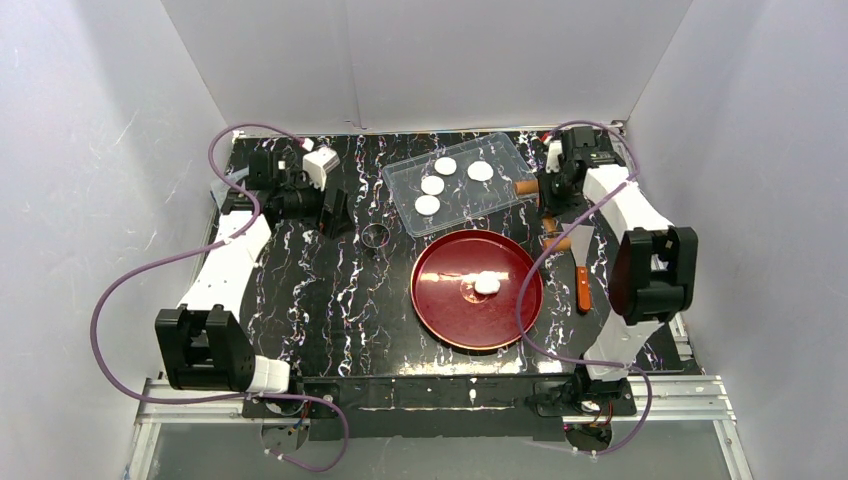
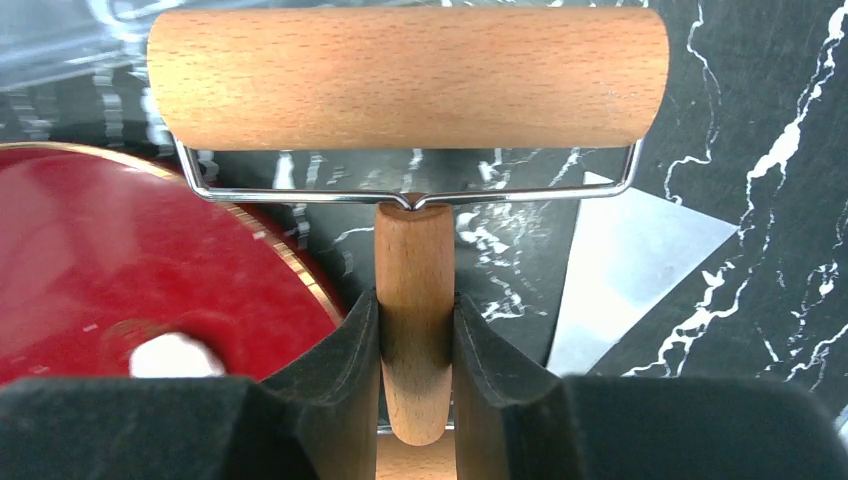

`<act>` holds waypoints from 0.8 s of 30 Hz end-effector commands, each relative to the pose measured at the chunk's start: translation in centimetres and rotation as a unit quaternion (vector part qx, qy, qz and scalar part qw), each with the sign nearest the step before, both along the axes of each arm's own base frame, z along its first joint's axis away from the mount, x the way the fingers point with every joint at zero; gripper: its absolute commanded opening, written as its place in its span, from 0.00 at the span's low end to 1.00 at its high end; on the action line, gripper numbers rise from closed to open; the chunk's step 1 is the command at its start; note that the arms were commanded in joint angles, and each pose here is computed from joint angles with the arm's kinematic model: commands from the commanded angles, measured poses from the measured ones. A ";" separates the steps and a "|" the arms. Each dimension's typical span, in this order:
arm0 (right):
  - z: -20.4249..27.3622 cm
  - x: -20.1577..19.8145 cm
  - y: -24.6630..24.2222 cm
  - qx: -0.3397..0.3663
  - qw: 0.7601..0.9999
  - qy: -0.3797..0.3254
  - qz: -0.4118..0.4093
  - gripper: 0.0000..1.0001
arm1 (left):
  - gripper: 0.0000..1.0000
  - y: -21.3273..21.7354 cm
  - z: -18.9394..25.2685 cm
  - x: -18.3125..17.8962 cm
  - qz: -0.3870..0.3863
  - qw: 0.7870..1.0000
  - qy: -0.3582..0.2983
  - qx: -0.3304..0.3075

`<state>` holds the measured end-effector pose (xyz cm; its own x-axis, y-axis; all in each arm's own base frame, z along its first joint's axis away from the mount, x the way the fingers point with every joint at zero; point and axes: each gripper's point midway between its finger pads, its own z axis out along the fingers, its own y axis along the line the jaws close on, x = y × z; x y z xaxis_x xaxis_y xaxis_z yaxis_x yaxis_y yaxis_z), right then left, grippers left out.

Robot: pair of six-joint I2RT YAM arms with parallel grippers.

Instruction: Roll out the dumpling wrappers from the dough

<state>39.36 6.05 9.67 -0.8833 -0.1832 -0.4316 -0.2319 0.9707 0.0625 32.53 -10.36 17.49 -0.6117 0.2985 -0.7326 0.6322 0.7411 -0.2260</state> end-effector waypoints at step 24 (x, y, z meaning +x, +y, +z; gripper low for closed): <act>18.8 -16.8 32.3 0.415 0.863 0.115 0.263 0.01 | 1.00 -1.6 13.3 -12.7 -0.437 0.792 -0.295 0.309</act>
